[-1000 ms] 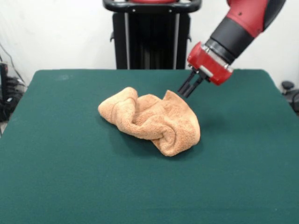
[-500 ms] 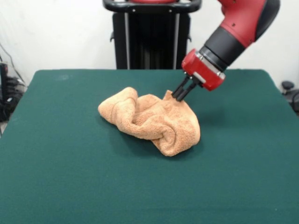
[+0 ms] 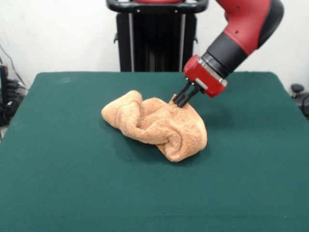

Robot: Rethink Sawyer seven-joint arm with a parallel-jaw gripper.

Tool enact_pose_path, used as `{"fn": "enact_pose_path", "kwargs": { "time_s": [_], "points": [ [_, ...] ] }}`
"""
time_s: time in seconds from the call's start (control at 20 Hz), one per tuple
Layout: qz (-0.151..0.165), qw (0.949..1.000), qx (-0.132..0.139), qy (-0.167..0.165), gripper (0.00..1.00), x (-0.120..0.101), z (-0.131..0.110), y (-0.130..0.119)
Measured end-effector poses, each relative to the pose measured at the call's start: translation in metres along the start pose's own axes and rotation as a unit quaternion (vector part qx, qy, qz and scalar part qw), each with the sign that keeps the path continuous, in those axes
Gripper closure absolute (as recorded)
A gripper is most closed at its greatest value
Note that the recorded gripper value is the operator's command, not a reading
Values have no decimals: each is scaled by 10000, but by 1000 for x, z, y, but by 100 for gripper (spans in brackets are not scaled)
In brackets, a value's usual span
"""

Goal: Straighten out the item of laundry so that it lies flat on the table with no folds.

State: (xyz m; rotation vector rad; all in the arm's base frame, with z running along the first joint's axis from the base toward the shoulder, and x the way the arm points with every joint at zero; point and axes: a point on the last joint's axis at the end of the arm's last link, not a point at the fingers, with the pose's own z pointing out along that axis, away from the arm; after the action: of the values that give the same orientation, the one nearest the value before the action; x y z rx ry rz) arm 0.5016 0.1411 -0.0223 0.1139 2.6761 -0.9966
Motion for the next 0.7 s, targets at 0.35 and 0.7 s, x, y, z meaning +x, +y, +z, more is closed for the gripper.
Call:
{"fn": "enact_pose_path", "kwargs": {
  "time_s": [0.35, 0.7],
  "points": [
    [-16, 9994, -10, -346, 100, -9, -1, 1],
    [-475, 9916, 387, -1143, 100, -13, -20, 0]
  ]
}}
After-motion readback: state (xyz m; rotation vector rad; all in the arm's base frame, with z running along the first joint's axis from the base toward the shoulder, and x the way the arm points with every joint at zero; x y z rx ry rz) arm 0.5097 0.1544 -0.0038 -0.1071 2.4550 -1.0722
